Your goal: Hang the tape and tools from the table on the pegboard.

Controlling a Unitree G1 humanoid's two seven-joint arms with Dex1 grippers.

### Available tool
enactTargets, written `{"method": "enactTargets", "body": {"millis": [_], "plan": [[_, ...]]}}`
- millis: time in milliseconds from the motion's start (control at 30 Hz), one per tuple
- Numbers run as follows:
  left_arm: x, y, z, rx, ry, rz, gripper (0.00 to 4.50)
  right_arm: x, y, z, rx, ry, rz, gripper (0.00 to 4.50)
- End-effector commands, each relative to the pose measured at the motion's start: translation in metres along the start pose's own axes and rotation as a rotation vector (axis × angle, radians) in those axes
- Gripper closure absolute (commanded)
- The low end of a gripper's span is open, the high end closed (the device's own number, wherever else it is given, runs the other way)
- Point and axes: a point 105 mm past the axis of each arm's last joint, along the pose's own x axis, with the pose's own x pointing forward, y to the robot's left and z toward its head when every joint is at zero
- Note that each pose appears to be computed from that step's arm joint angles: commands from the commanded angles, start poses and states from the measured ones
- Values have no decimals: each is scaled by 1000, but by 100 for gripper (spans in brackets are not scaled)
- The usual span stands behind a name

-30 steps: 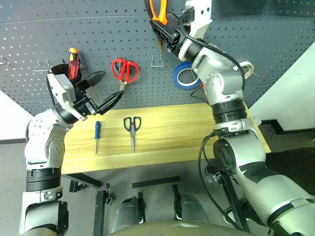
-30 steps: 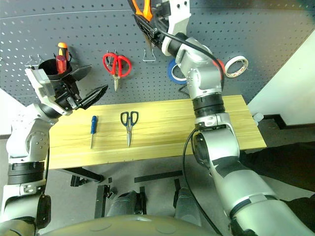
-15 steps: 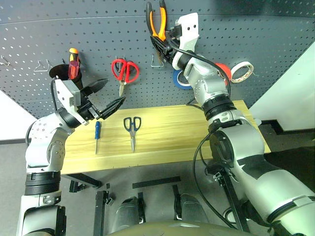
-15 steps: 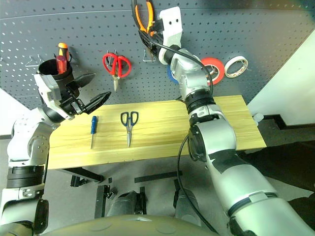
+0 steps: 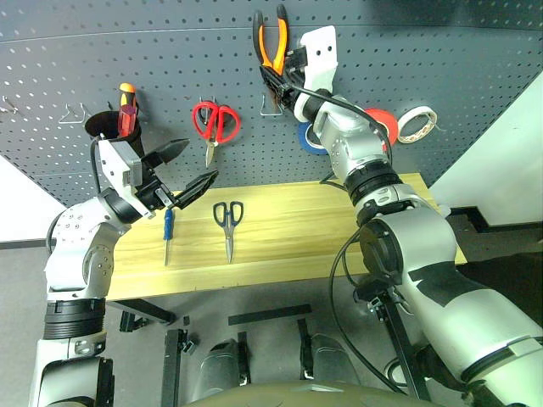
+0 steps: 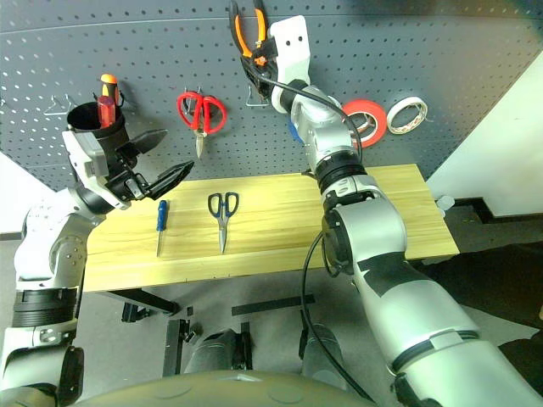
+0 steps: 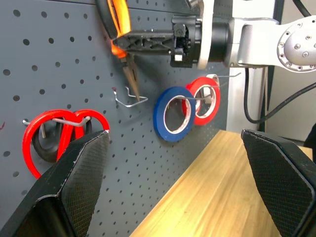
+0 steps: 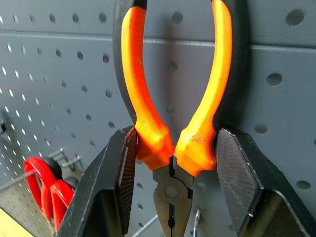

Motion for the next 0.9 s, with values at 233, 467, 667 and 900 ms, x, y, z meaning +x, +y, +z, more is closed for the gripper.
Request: {"method": "enactTargets", "body": {"millis": [233, 467, 667, 900], "plan": [[-2, 0, 8, 28, -11, 2, 0, 3, 2, 33, 5, -82, 40, 2], [-5, -3, 3, 19, 12, 4, 0, -17, -21, 71, -4, -193, 43, 2], [-5, -5, -16, -10, 141, 60, 0, -67, -3, 69, 34, -114, 314, 2], [-4, -12, -45, -84, 303, 172, 0, -134, 17, 2, 8, 242, 582, 2]]}}
